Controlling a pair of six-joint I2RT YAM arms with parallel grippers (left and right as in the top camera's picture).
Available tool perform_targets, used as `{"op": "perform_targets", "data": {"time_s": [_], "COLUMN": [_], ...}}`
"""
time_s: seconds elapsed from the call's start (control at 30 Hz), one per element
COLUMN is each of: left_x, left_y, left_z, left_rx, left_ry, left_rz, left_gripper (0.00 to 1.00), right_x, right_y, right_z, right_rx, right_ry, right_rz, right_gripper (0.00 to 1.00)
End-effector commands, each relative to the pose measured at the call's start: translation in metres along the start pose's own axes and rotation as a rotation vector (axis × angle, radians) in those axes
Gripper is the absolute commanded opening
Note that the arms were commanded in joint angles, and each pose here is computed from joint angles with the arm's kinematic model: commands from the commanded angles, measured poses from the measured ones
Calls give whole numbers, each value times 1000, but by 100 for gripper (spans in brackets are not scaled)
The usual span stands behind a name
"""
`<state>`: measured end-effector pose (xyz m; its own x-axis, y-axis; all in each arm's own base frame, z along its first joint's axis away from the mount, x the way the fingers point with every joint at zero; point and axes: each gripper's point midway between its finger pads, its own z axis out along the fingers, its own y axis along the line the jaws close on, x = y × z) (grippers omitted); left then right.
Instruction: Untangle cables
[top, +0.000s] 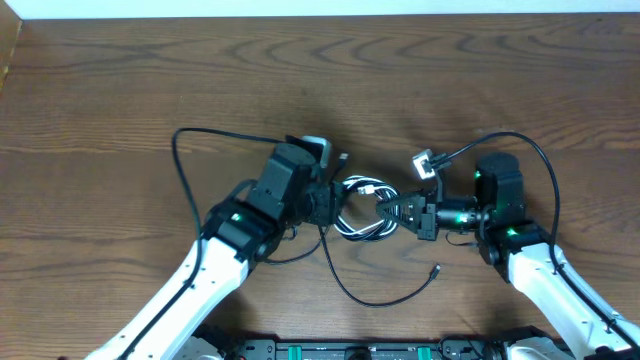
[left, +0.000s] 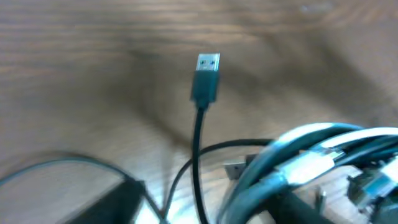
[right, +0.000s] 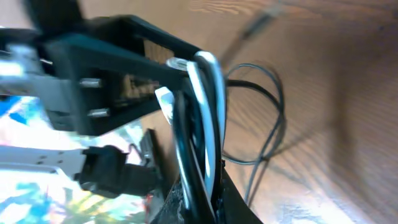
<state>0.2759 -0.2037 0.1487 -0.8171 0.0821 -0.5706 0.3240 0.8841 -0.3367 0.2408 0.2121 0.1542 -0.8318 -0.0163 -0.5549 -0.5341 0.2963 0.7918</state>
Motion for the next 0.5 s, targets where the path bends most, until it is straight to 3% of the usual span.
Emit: {"op": "perform_targets", "data": {"time_s": [0.0,0.17,0.47], "left_x": [-7,-23,-33], "left_y": [5,2,-2], "left_z": [3,1,0], "left_rx": [-25,-20,-5], "left_ry": [-16,-86,-125], "left_rz": [14,21,26], "left_gripper": [37,32,32], "right_x": [0,0,2], "right_y": [18,15,19], "right_z": [-8,-12,-12], "right_rx": [-114,-106,-128], "right_ry": [24,18,29], "right_rz": [20,43,46], "right_gripper": [1,1,1]}}
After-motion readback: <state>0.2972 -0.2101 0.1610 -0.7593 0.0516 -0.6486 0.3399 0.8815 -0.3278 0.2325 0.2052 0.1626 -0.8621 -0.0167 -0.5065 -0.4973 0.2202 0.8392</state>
